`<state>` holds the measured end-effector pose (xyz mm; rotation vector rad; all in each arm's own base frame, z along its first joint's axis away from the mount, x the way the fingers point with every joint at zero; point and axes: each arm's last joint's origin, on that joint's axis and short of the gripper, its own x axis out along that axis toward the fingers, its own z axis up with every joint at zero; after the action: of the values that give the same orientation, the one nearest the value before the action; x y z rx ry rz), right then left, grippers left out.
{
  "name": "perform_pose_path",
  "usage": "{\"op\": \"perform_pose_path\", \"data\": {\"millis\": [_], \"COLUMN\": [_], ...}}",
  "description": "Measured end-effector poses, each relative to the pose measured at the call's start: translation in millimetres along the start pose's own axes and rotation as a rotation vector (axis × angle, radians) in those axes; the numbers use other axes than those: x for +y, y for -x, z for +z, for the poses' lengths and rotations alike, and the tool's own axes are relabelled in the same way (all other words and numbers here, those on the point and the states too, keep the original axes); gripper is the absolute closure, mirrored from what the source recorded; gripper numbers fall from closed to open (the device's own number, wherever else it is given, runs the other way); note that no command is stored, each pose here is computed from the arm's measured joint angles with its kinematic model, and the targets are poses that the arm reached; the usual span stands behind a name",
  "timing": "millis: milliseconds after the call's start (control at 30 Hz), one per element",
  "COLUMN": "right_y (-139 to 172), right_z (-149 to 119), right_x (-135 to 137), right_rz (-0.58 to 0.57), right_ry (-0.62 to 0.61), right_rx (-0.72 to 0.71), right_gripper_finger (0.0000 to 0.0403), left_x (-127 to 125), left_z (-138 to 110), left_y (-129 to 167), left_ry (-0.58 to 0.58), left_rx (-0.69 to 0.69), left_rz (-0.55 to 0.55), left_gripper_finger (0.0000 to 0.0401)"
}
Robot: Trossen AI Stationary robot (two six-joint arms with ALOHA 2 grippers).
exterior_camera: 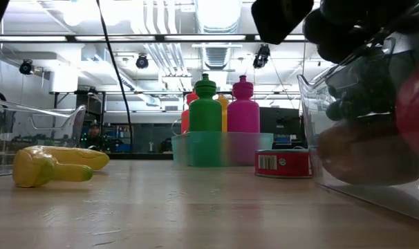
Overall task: Pick & Place Food Item
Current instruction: Put the black grapes into the bottom transparent bin
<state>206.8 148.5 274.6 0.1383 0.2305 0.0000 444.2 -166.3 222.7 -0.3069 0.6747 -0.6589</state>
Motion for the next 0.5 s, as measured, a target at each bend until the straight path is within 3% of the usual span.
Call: {"op": "perform_pose_path", "data": {"millis": [333,500], "right_y": [0,0], "right_z": [0,0], "right_x": [0,0], "right_rz": [0.001,0.0], "right_ry": [-0.001,0.001], "right_rx": [-0.001,0.001], "right_gripper_finger": [0.0203,0.0203], "left_x": [-9,-8], "left_z": [4,3], "left_y": [19,24], "left_ry": [-0.037,0.088], "left_rx": [0.049,0.088], "left_rz": [0.041,0.035], "left_gripper_finger": [0.0276,0.0273]}}
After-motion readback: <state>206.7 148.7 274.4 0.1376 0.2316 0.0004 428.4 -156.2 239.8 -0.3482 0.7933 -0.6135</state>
